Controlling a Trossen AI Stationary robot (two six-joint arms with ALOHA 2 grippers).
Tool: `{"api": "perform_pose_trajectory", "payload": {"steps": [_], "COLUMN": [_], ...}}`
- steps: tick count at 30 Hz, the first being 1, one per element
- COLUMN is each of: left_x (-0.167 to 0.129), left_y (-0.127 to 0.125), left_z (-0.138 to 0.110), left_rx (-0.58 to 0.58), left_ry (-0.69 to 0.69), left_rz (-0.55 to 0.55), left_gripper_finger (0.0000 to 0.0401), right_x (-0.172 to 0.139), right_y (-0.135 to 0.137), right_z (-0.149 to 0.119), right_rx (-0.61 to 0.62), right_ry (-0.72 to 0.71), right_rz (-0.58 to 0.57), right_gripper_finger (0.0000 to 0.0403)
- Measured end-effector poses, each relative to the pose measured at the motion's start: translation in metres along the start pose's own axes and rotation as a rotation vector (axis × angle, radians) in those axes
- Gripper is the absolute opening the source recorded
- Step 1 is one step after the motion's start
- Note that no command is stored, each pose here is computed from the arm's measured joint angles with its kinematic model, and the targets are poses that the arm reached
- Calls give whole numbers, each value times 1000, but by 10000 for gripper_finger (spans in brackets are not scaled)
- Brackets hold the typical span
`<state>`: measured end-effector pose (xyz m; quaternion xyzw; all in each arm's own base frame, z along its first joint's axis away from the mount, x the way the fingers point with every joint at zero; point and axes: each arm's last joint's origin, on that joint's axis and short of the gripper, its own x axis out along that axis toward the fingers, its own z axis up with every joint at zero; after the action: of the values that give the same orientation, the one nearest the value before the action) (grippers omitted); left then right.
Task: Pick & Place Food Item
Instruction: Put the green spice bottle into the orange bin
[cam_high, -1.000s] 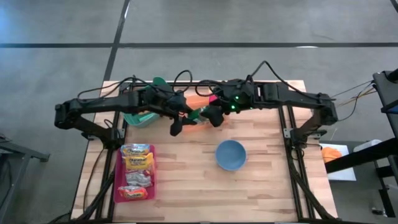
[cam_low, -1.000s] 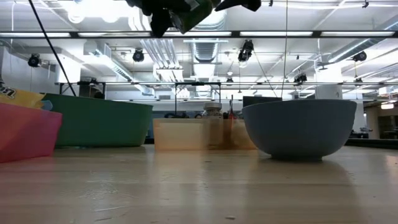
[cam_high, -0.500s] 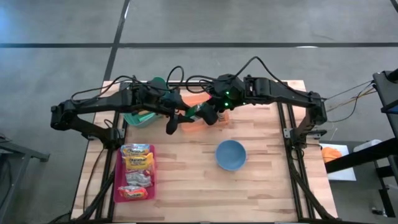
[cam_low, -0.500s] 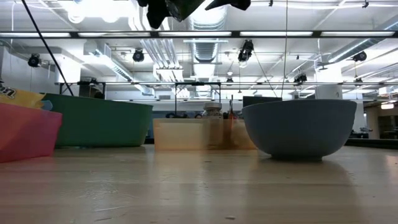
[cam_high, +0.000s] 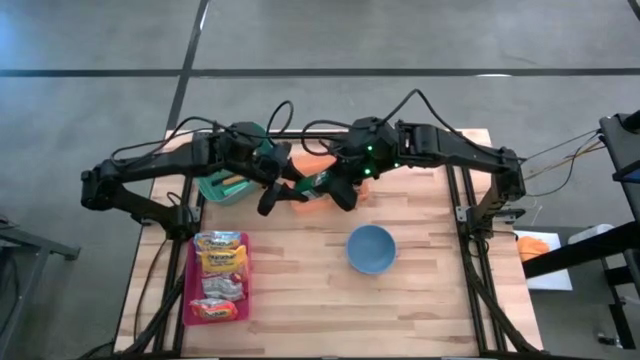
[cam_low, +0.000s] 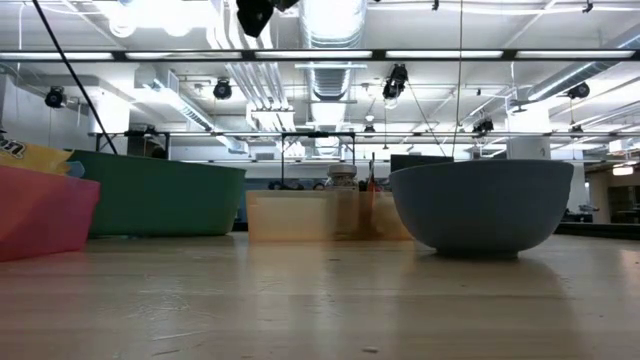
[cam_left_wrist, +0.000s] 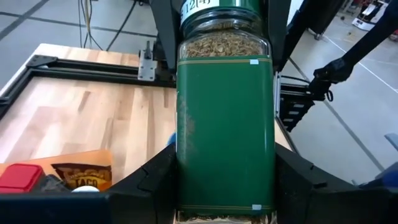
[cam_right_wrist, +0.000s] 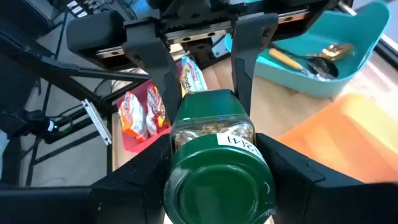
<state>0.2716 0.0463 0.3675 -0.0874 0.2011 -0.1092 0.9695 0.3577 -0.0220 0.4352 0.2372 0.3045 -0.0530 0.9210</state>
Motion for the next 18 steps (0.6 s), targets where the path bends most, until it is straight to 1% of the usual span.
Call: {"api": "perform_pose_trajectory", "payload": {"steps": [4,8,11,12,13,17,18], "left_x": [-2,-5,-8,-9,-10,-14,-14], "left_y": [0,2,2,2,2,2,2], "left_z": [4,7,11,13,14,21,21], "left_rx": [4,-10,-7,-5,-6,-41,-52], "left_ry": [-14,-30,-42,-47,-52,-84,-87], "left_rz": [3,56,67,71,78,137,155], "left_gripper_finger": [181,181,181,188,210,338,363], "right_x": [-3,-7,-12,-14,-15,-13,-12], "right_y": [2,3,2,1,-1,-8,-10], "right_z": [3,6,11,13,14,17,17], "right_rx": [-18,-49,-54,-54,-50,-29,-25], "right_ry": [-14,-26,-46,-54,-60,-64,-63], "right_rz": [20,38,37,36,34,13,8], "right_gripper_finger": [192,192,192,192,192,192,192]}}
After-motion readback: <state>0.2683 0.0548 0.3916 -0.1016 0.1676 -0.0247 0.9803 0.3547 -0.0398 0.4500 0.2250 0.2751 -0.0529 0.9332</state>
